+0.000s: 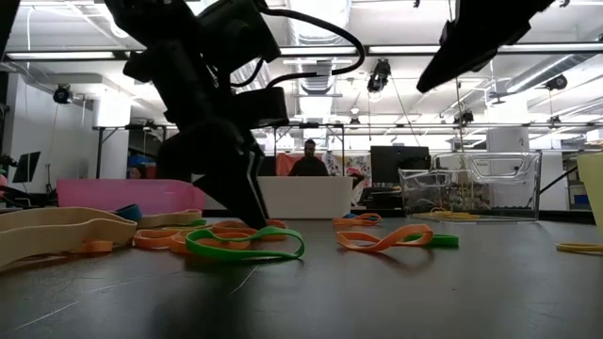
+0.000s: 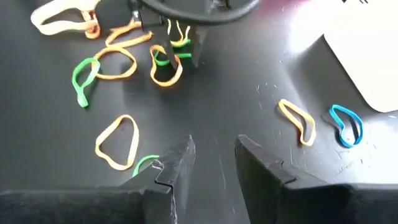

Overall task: Sort rubber bands into baskets
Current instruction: Put the orange rubber band into the white bin

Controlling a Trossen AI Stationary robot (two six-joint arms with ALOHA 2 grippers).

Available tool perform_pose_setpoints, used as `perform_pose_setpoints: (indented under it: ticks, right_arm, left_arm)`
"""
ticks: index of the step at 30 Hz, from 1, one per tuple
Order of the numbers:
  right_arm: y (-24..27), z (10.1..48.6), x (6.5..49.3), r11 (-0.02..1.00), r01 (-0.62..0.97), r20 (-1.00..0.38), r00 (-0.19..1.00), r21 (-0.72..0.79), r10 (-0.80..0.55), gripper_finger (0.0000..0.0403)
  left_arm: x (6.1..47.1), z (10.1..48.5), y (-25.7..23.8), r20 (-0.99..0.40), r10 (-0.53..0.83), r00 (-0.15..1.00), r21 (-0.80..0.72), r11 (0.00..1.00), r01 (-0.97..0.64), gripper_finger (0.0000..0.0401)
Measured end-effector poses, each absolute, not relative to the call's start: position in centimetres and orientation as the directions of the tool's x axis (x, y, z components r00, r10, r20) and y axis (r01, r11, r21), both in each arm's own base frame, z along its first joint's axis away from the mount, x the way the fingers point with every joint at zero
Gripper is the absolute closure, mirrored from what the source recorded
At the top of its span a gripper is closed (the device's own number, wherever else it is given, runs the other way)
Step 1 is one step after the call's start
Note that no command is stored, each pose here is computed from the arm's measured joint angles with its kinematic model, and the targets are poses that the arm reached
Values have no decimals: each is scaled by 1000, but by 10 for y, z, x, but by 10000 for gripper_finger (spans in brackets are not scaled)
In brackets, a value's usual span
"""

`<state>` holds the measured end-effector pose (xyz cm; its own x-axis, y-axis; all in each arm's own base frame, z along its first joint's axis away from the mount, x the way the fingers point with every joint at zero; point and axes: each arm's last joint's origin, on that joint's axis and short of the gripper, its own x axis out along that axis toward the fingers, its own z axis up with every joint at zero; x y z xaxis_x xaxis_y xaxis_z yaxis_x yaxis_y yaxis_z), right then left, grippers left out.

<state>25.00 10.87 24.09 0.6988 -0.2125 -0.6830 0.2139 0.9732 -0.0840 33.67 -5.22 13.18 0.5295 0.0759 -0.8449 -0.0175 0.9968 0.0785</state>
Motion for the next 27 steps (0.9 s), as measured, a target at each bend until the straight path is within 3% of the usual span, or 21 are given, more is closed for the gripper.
perform_pose_setpoints:
  ticks: [7, 13, 17, 22, 27]
  right_arm:
    - [108, 233, 248, 971, 226, -687, 694, -74, -214, 289]
    - [108, 231, 248, 971, 226, -685, 696, -73, -213, 291]
    - [108, 230, 248, 972, 224, -680, 703, -70, -211, 296]
    - [108, 230, 248, 971, 227, -676, 704, -77, -218, 298]
    - [106, 230, 248, 962, 253, -660, 706, -105, -258, 294]
  left_arm:
    - [336, 132, -53, -850, 51, 525, 59, 998, -2, 394]
    - [337, 138, -52, -838, 74, 540, 89, 996, 2, 400]
    - [340, 171, -48, -788, 102, 607, 157, 987, 39, 401]
    - [336, 216, -18, -681, 320, 658, 400, 916, -32, 401]
    - [332, 254, 40, -599, 430, 676, 471, 871, -137, 401]
